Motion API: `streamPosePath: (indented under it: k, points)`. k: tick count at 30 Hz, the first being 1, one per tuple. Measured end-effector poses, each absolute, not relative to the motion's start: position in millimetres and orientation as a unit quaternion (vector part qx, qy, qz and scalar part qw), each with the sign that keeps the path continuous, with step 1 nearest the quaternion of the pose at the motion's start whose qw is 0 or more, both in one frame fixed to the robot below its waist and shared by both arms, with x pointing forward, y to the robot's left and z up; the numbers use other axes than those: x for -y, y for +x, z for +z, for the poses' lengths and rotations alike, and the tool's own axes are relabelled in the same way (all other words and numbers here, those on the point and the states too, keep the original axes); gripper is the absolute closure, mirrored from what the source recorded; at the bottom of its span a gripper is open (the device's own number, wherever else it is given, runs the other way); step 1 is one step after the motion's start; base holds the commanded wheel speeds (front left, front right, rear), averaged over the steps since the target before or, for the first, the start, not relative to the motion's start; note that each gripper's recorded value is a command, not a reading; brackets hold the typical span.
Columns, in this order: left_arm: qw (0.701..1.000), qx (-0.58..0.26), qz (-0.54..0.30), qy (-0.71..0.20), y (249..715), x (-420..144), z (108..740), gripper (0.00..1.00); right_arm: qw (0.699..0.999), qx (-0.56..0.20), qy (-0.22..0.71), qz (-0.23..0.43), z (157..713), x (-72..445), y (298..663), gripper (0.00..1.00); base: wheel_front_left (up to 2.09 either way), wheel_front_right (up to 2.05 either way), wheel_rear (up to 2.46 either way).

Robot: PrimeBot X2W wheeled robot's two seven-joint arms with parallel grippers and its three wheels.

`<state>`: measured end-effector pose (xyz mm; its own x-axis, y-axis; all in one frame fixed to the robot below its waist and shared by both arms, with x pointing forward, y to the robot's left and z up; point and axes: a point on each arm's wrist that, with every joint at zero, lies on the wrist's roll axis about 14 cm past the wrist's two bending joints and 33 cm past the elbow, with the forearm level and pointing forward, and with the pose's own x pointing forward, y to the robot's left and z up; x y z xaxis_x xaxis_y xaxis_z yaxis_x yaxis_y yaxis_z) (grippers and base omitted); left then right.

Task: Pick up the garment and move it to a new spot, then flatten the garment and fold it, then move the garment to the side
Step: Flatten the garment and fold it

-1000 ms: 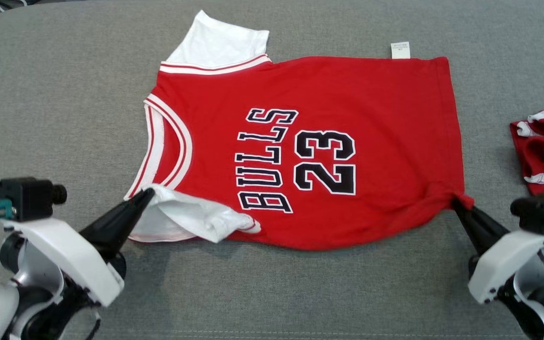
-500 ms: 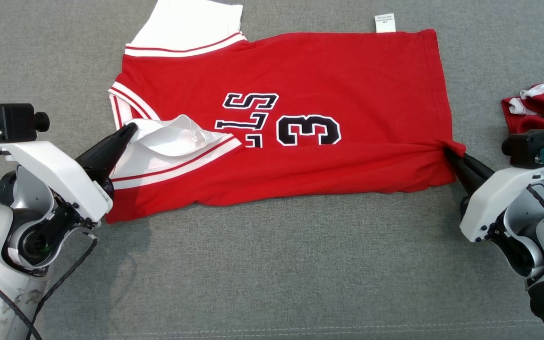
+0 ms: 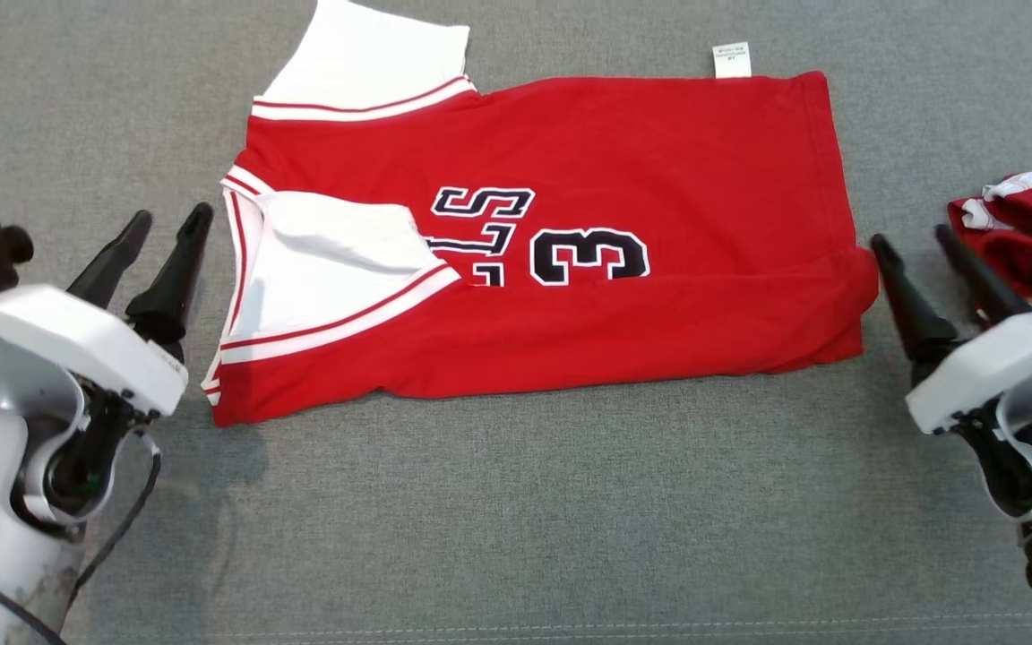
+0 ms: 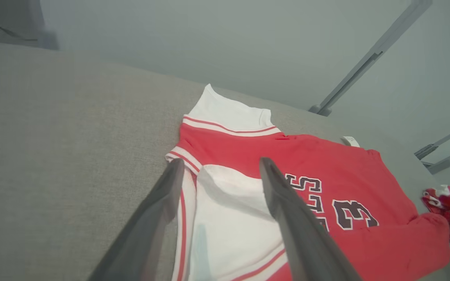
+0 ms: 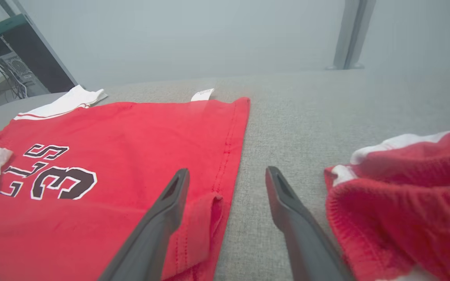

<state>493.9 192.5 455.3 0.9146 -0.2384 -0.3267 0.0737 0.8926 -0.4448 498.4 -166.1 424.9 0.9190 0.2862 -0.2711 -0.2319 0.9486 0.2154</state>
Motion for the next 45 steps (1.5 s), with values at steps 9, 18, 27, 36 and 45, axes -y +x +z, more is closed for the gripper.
streamPosePath:
  k: [9,18,27,36,45]
  points:
    - [0.981,-0.112,-0.016,-0.155,456.6,-200.0,461.7,0.00,0.991,-0.083,0.075,0.070,428.1,186.1,467.3,0.00,0.00,0.00,0.00]
    - [0.986,-0.109,0.001,-0.128,425.4,-191.6,451.5,0.00,0.993,-0.077,0.073,0.050,425.1,175.3,432.0,0.00,0.00,0.00,0.00]
    - [0.972,-0.189,-0.026,-0.138,404.2,-176.3,419.2,0.00,0.991,-0.101,0.084,0.032,413.7,179.0,414.5,0.00,0.00,0.00,0.00]
    - [0.956,-0.249,-0.026,-0.152,412.8,-182.0,388.3,0.00,0.986,-0.134,0.086,0.056,399.0,162.9,438.1,0.00,0.00,0.00,0.00]
    - [0.941,-0.292,-0.031,-0.165,418.2,-177.4,365.5,0.00,0.978,-0.171,0.091,0.084,381.0,142.6,454.7,0.00,0.00,0.00,0.00]
